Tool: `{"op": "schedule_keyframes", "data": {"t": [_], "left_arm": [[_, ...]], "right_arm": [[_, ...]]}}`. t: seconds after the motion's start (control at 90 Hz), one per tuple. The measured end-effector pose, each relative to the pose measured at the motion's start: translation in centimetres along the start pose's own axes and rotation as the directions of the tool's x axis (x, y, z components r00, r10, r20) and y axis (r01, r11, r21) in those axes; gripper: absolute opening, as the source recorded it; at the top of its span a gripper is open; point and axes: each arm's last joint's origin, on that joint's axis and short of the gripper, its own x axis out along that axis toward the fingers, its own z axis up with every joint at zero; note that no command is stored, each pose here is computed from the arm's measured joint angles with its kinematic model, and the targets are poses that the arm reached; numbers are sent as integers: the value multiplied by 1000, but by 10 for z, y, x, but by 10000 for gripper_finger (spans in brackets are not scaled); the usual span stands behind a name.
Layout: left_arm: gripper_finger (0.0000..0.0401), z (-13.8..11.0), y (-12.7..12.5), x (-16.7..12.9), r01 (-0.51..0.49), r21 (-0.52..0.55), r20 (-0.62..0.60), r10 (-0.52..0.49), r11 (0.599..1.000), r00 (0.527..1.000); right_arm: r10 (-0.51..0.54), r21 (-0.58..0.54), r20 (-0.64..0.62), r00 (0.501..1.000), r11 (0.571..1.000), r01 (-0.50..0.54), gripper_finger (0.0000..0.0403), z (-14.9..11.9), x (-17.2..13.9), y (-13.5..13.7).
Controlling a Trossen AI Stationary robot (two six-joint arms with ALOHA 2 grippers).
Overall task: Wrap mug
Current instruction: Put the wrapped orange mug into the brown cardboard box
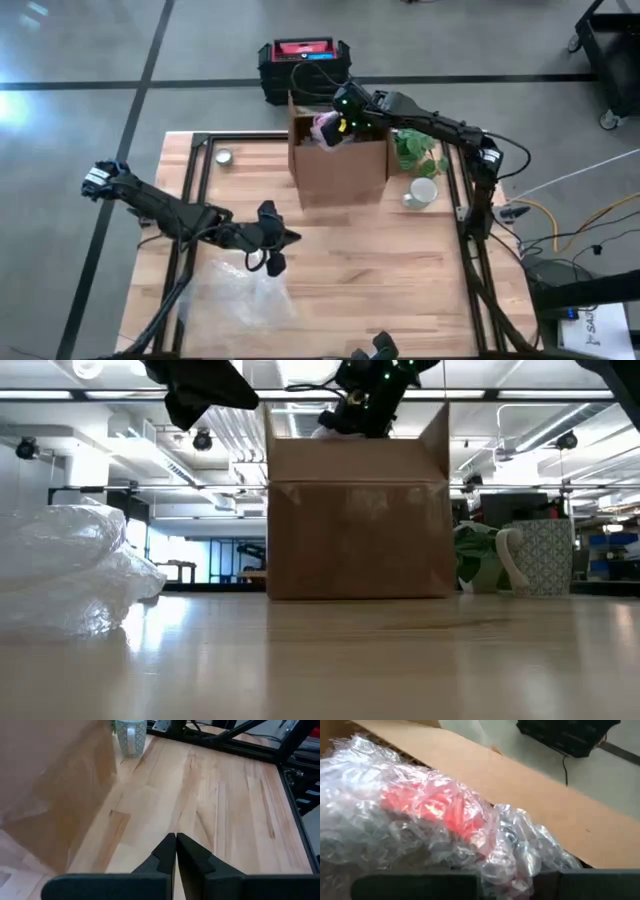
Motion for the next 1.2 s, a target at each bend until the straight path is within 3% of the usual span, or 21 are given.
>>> {"op": "schedule_keyframes", "data": {"t": [0.378,0.844,1.2], "left_arm": [[0,2,-3,-1,40,-9,14,-40,999,999],[0,2,-3,-1,41,6,17,-41,999,999],[0,2,-3,-1,40,10,16,-41,999,999]], "right_arm": [[8,61,-33,999,998,-6,20,-9,10,3],[11,20,-32,999,1000,-11,197,-10,3,7],[36,-34,23,999,999,-35,247,-2,-20,9]]}}
